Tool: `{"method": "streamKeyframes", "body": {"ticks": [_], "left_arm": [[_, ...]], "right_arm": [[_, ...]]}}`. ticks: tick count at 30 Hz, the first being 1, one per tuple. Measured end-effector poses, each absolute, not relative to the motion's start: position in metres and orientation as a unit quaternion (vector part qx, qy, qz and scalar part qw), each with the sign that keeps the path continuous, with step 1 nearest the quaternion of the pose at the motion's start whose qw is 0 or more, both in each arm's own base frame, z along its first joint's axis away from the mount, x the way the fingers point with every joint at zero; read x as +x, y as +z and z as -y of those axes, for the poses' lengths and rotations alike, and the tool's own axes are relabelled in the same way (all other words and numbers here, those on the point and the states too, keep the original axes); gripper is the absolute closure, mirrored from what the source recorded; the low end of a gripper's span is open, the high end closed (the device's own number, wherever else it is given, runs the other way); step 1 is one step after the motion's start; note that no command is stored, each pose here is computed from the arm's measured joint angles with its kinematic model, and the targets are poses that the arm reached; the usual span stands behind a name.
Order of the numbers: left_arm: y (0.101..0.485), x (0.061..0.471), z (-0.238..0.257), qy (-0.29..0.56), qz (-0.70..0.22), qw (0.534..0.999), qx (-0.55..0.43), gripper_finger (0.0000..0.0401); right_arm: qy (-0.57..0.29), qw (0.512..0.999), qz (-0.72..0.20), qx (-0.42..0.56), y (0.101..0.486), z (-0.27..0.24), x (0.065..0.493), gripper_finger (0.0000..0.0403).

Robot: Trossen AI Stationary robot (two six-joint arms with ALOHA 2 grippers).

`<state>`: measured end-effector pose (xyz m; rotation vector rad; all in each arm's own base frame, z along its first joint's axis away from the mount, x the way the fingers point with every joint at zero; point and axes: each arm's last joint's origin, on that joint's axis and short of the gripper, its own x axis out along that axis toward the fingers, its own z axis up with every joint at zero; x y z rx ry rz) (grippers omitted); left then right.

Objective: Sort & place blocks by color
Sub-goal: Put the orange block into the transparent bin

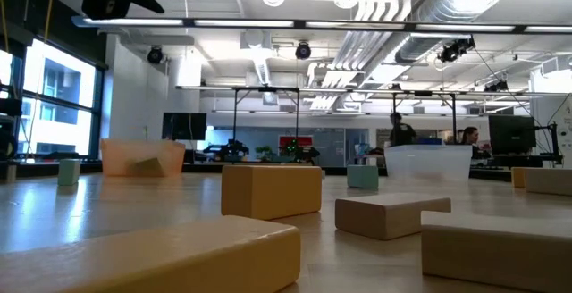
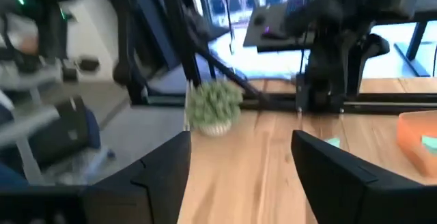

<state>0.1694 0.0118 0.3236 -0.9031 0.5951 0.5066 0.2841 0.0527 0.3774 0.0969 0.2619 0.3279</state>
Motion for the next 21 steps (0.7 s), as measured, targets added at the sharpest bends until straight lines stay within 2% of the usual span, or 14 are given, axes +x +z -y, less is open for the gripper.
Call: {"method": "streamKeyframes", "body": {"ticks": [6,21], "left_arm": [[0.323,0.17,-0.008,0.232,-0.283,0.829,-0.423,0.026],[0.323,0.17,-0.007,0.251,-0.275,0.833,-0.41,0.026]], "right_arm": [[0.186,0.961,-0.2,-0.035,0.346,-0.064,0.301,0.0151],[0.247,0.905,-0.325,-0.12,0.247,-0.103,0.354,0.0151]]}}
